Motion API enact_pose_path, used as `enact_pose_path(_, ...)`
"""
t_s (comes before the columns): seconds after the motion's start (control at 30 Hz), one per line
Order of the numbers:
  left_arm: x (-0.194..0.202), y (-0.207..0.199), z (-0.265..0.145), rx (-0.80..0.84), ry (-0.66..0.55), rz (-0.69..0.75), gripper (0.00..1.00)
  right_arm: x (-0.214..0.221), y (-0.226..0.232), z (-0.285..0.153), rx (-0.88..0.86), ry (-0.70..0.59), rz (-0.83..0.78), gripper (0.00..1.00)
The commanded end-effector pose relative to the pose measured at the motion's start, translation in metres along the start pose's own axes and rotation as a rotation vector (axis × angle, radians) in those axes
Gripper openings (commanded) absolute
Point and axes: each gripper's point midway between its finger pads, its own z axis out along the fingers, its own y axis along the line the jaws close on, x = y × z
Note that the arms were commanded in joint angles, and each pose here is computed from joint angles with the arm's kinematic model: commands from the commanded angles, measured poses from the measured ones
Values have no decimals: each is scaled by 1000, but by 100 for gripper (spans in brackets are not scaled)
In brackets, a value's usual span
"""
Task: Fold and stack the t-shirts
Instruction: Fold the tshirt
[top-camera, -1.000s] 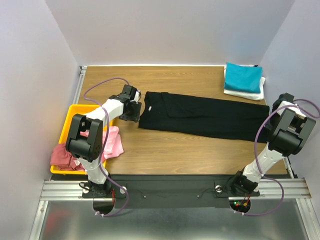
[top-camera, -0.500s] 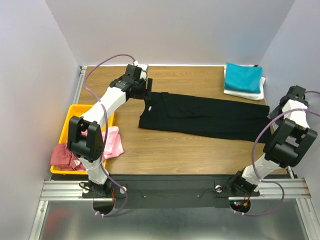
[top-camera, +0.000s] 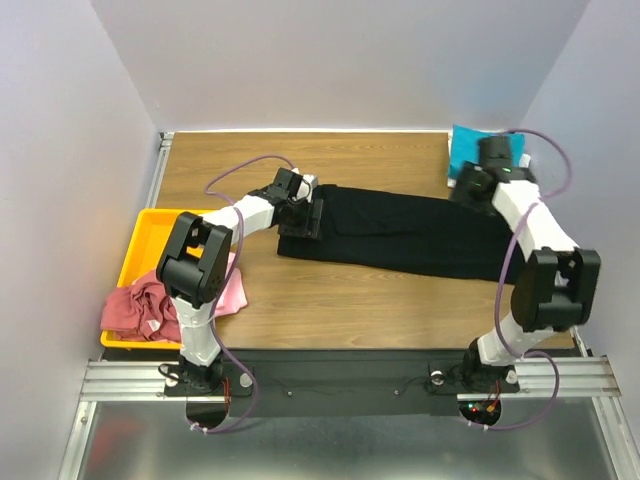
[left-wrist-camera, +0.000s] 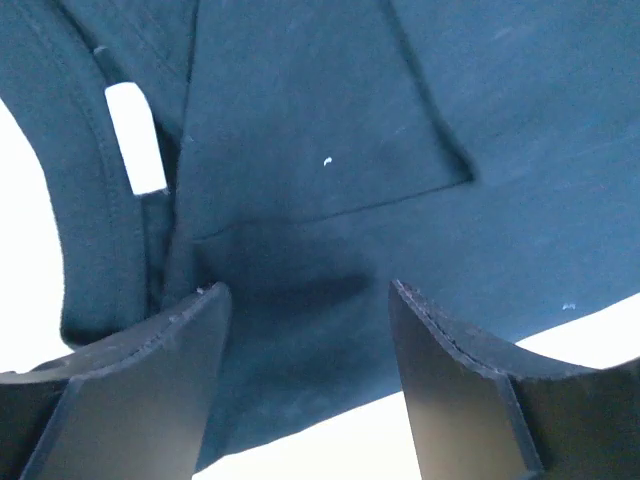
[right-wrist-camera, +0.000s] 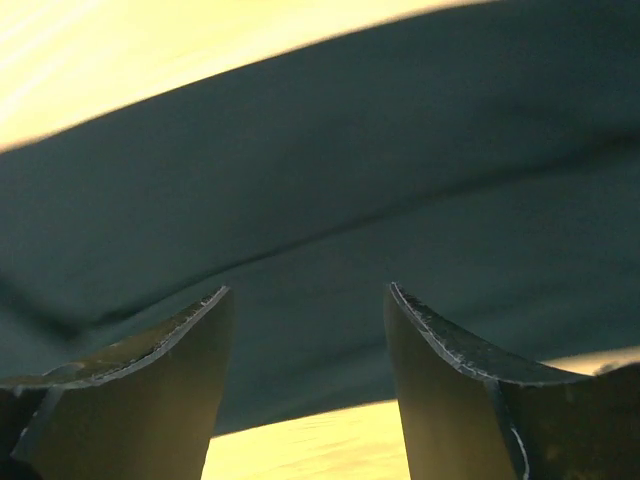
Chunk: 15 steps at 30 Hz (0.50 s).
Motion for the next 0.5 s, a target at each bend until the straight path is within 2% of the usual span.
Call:
enact_pose_path(0.0, -10, 0, 4, 16, -52, 4, 77, 4, 120, -15, -247, -41, -123, 66)
enact_pose_path(0.23, 14, 9, 17, 1, 3, -23, 77, 62, 265, -30, -517, 0, -326, 65)
enact_pose_path(0.33, 28, 11, 14, -5, 22, -31, 77, 90, 308, -29, -575, 22, -403, 64)
enact_pose_path(0.47, 43, 14, 8, -14, 39, -33, 77, 118, 338, -18, -600, 62, -448, 61)
